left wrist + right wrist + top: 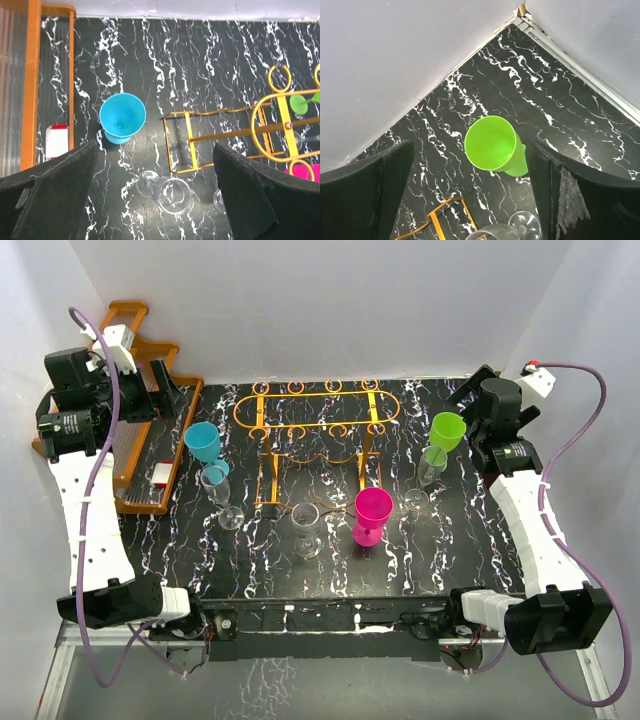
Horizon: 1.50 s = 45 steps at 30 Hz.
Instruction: Place the wine glass upside down on the wine glass rack
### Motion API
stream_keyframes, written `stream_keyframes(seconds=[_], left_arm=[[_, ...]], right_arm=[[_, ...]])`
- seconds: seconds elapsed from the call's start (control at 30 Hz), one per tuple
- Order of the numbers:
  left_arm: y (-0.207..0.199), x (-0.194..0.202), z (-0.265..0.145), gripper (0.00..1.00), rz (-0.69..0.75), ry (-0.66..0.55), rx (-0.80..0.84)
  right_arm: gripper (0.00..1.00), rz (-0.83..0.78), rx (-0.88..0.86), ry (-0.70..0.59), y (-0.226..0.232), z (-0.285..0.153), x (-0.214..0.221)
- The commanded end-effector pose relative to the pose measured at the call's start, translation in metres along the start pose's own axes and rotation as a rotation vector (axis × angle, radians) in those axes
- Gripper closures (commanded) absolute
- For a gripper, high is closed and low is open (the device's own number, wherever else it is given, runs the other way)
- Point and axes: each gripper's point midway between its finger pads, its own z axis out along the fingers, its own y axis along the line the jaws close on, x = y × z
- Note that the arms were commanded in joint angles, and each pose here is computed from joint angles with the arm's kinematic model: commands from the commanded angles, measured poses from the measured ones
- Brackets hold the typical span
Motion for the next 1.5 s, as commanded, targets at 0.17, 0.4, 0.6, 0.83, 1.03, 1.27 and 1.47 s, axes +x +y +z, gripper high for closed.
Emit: stream_keyframes(seconds=[0.17, 0.4, 0.6, 0.83, 1.03, 1.27, 1.47], left_arm=[[0.083, -0.012, -0.016, 0.03, 0.023, -0.058, -0.478], [0.068, -0.008, -0.026, 0.03, 0.111, -0.028, -0.421], [0.070, 0.021, -0.009, 0.03, 0.119, 0.097, -0.372], [0.077, 0.045, 0.029, 1.00, 0.078, 0.265, -0.298], [0.085, 0.063, 0.084, 0.69, -0.008, 0.381, -0.211], [0.101, 0.077, 0.127, 0.69, -0.053, 0.435, -0.192], [0.101, 0.087, 0.139, 0.67, -0.062, 0.458, -0.178]], right_arm=[[0.02, 0.074, -0.150, -0.066, 0.024, -0.016, -0.020], [0.02, 0.015, -0.310, -0.071, 0.044, -0.032, -0.022], [0.02, 0.010, -0.408, -0.168, 0.047, -0.056, -0.038], [0.02, -0.033, -0.481, -0.183, 0.060, -0.066, -0.046], [0.02, -0.044, -0.503, -0.179, 0.065, -0.070, -0.050], [0.02, -0.061, -0.486, -0.197, 0.058, -0.076, -0.052], [0.02, -0.073, -0.464, -0.214, 0.051, -0.077, -0.055]])
